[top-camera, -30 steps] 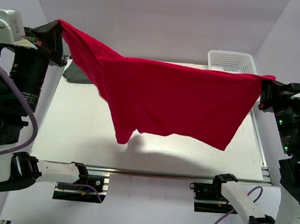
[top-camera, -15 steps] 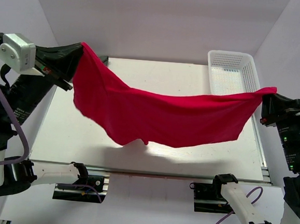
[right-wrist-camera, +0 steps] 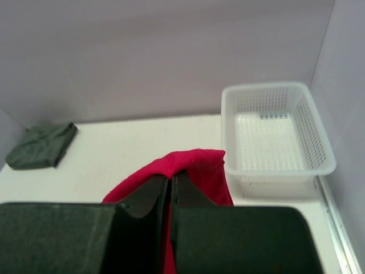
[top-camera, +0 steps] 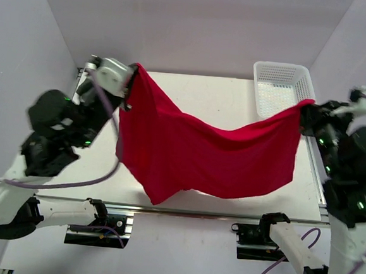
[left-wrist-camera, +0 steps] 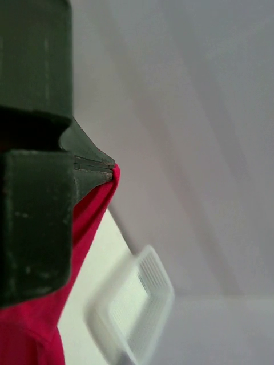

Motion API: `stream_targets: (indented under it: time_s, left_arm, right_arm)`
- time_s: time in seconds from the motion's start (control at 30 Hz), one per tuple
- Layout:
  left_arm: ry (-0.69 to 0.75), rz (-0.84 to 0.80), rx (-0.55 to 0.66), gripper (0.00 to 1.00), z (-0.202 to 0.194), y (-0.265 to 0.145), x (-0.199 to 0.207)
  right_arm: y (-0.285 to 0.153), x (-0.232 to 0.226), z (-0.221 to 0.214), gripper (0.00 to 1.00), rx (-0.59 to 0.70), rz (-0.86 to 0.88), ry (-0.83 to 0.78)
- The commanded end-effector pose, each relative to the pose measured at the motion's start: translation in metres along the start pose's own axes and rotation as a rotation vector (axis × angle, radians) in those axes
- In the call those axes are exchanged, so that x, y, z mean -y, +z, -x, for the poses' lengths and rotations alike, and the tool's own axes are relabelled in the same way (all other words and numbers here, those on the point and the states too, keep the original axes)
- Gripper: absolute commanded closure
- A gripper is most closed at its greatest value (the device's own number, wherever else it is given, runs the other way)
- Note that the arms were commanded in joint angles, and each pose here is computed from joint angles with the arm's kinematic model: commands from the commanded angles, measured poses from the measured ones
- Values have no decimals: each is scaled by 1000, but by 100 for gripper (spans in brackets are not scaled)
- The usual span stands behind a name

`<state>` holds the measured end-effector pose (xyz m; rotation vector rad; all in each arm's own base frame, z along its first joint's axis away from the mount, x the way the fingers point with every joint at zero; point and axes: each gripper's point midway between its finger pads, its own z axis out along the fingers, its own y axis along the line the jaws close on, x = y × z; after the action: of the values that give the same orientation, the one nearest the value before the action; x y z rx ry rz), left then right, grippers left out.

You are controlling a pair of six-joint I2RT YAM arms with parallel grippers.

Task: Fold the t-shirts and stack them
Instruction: Flatten out the tshirt

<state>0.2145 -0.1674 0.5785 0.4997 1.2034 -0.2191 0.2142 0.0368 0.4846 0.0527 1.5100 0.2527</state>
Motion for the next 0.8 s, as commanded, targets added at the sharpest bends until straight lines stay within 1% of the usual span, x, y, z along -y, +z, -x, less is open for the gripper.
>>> stream_targets:
  time_s: [0.0, 0.03, 0.07, 0.1, 0.13, 0.2, 0.23, 0.3, 0.33, 0.37, 0.43, 0.47, 0.53, 0.57, 0.6, 0.63, 0.67, 0.7, 0.73, 0.77]
  left_arm:
    - [126, 223, 50, 100, -1, 9, -32]
    - [193, 238, 40, 100, -4, 9, -35]
    - [209, 243, 45, 100, -2, 9, -36]
    - [254, 245, 40, 100, 0, 11, -37]
    - [253, 246, 42, 100, 0, 14, -36]
    - [322, 253, 56, 100, 6, 13, -39]
    - [326, 288, 57, 100, 15, 7, -51]
    - [395, 324, 35, 100, 12, 6, -57]
    - [384, 387, 50, 100, 18, -4, -70]
    - [407, 419, 74, 100, 24, -20, -83]
    - [426, 421, 76, 100, 15, -33, -88]
    - [386, 449, 111, 100, 23, -56, -104]
    - [361, 438, 146, 100, 27, -71, -110]
    - [317, 441, 162, 100, 31, -79, -115]
    - [275, 440, 198, 100, 44, -90, -124]
    - [258, 406, 219, 100, 50, -92, -122]
    - [258, 368, 204, 100, 48, -92, -118]
    - [203, 342, 249, 100, 62, -99, -121]
    - [190, 322, 250, 100, 63, -96, -118]
    - [204, 280, 220, 100, 58, -84, -106]
  right_arm:
    - [40, 5, -14, 100, 2, -32, 18]
    - [44, 4, -18, 100, -7, -23, 21]
    - [50, 5, -26, 100, -29, -27, 19]
    - [53, 7, -28, 100, -32, -37, 19]
    - [54, 7, -30, 100, -37, -35, 16]
    - [57, 10, -34, 100, -50, -48, 5]
    - [59, 11, -39, 100, -65, -53, 5]
    - [60, 15, -44, 100, -71, -76, 8]
    - [60, 15, -44, 100, -69, -71, 12]
    - [60, 14, -45, 100, -68, -68, 10]
    - [61, 14, -45, 100, -72, -65, 9]
    - [63, 12, -46, 100, -77, -60, 13]
    - [64, 9, -42, 100, -75, -49, 20]
    - [64, 7, -39, 100, -69, -42, 25]
    - [63, 2, -37, 100, -67, -12, 27]
    - [63, -1, -35, 100, -65, 3, 25]
    - [61, -3, -25, 100, -44, 12, 24]
    - [60, -9, -20, 100, -36, 42, 30]
    - [58, -12, -15, 100, -25, 55, 30]
    - [50, -17, 4, 100, 17, 71, 32]
